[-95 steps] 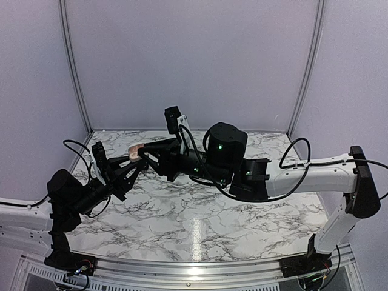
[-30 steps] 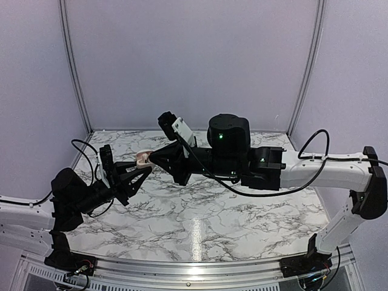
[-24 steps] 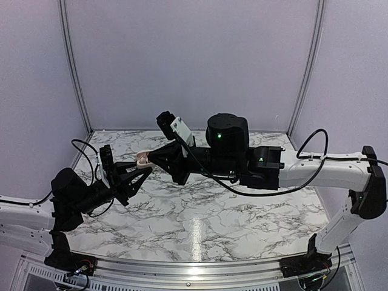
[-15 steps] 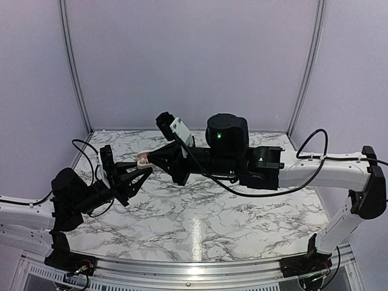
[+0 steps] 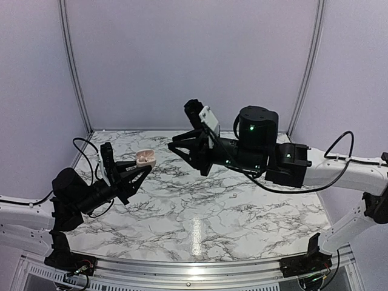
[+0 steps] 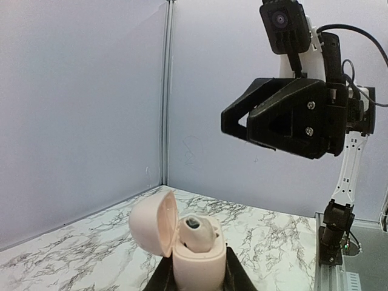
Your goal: Insert the wireless bluetooth earbuds into the charging case
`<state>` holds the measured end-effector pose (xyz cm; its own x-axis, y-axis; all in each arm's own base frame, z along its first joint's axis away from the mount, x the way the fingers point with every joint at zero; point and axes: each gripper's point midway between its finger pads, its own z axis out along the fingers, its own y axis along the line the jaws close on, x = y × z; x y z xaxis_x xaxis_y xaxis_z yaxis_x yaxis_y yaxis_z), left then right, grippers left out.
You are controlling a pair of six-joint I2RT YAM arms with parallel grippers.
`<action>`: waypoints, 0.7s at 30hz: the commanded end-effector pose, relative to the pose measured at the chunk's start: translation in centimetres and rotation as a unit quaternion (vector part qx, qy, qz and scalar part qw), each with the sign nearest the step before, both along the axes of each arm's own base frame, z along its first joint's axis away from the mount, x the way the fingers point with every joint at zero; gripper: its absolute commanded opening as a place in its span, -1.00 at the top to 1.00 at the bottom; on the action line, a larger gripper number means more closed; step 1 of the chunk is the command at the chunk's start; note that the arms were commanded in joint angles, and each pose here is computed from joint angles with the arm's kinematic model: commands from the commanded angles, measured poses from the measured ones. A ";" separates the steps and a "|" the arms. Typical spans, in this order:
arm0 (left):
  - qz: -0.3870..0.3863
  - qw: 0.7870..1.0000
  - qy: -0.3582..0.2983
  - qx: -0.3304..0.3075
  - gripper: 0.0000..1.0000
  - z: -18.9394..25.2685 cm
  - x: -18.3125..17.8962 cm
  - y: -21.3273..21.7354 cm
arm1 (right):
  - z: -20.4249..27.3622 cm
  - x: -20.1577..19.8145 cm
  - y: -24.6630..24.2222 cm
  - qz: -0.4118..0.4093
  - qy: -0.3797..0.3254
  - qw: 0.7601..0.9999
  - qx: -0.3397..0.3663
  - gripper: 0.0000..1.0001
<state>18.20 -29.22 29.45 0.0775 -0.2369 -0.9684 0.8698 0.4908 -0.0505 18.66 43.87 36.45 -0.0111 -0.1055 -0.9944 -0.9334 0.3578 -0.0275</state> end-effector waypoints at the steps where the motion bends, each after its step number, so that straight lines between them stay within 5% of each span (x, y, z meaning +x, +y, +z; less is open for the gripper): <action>1: 0.023 0.999 0.018 -0.020 1.00 1.0 0.7 1.0 | 1.9 2.9 -4.1 -0.070 -0.021 0.997 0.023 0.31; 6: 0.041 0.998 0.038 -0.029 1.00 0.7 1.3 1.8 | 1.5 5.0 -7.8 -0.155 -0.031 0.987 0.015 -0.43; 10: 0.041 0.998 0.047 -0.025 1.00 0.3 1.5 1.7 | -0.5 6.2 -9.4 -0.201 -0.024 0.979 -0.026 -0.74; 21: 0.043 0.997 0.066 -0.004 1.00 -1.1 1.8 1.5 | -13.2 8.4 -14.7 -0.171 0.184 0.956 -0.149 -0.86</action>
<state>19.72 -27.94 28.37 -0.0222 -0.2415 -0.9701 0.8178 0.5538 -0.1566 27.82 31.46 28.78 -0.2574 -0.2548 -0.9321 -0.7277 0.6857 0.0135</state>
